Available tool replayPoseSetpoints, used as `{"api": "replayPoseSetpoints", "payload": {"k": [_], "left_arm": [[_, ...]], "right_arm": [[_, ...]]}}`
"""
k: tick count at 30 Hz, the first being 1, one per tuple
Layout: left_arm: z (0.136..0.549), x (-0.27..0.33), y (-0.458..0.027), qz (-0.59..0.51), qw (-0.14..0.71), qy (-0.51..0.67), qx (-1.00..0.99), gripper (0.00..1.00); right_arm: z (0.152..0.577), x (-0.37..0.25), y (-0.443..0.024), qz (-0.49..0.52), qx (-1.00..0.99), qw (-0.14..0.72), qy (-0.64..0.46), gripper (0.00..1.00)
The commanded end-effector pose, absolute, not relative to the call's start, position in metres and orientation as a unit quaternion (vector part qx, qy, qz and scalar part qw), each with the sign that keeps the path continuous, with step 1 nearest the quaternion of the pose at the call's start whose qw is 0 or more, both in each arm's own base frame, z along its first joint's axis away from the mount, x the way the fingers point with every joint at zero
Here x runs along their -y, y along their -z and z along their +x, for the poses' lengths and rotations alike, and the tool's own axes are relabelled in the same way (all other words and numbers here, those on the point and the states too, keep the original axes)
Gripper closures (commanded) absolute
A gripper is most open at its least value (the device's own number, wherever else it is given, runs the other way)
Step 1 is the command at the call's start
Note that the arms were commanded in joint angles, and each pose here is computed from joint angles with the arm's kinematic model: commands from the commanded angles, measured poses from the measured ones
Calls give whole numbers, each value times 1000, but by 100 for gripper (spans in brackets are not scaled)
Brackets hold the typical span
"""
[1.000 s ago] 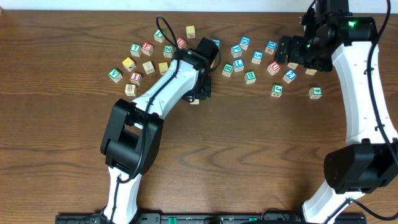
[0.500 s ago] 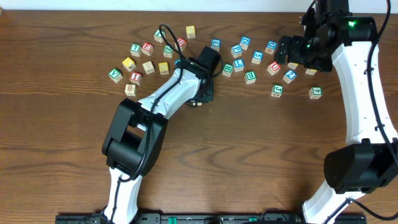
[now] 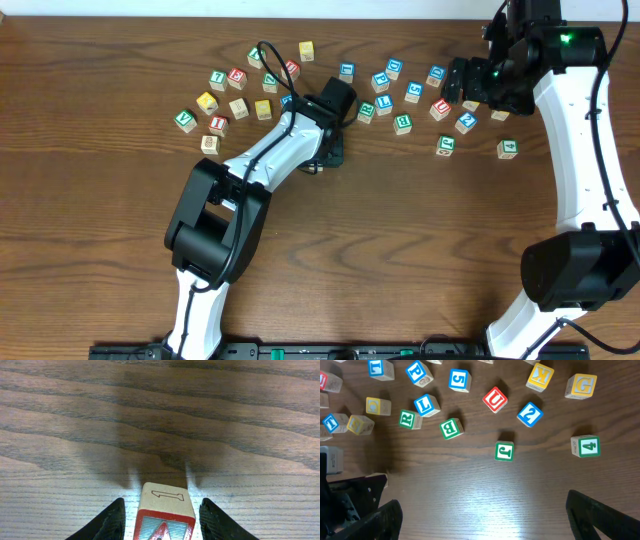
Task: Spell out AI2
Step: 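Carry the red A block forward and set it down on open table, then move the left gripper to the red I block and grasp it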
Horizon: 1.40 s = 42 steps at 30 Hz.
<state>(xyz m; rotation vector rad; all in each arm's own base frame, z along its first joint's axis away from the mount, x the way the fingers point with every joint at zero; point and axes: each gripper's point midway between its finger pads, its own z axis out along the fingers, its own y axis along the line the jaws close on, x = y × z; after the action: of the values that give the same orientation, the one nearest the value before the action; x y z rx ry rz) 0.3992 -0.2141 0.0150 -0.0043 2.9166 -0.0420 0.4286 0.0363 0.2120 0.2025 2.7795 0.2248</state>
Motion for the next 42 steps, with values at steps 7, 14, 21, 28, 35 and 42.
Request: {"api": "replayPoseSetpoints", "payload": {"k": [7,14,21,28,35,42], "left_arm": [[403,217,-27,27,123,18,-992,45],[417,221,-89,49,187,48,-980,40],[421,193,-178,31,265,86,-960,30],[427,142,-208,-20,290,79,-954,24],[423,97,-198,-13,261,40,-964,21],[431,57,-190,11,254,7,-967,20]], "right_arm": [[430,-34,-223,71,-977,187,-78,1],[430,-34,-223,71,-977,187,-78,1],[430,-34,-223,71,-977,187,-78,1],[430,-34,-223,71,-977,187,-78,1],[430,-34,-223,70,-977,187,-78,1],[430,-34,-223,71,-977,187,-78,1]]}}
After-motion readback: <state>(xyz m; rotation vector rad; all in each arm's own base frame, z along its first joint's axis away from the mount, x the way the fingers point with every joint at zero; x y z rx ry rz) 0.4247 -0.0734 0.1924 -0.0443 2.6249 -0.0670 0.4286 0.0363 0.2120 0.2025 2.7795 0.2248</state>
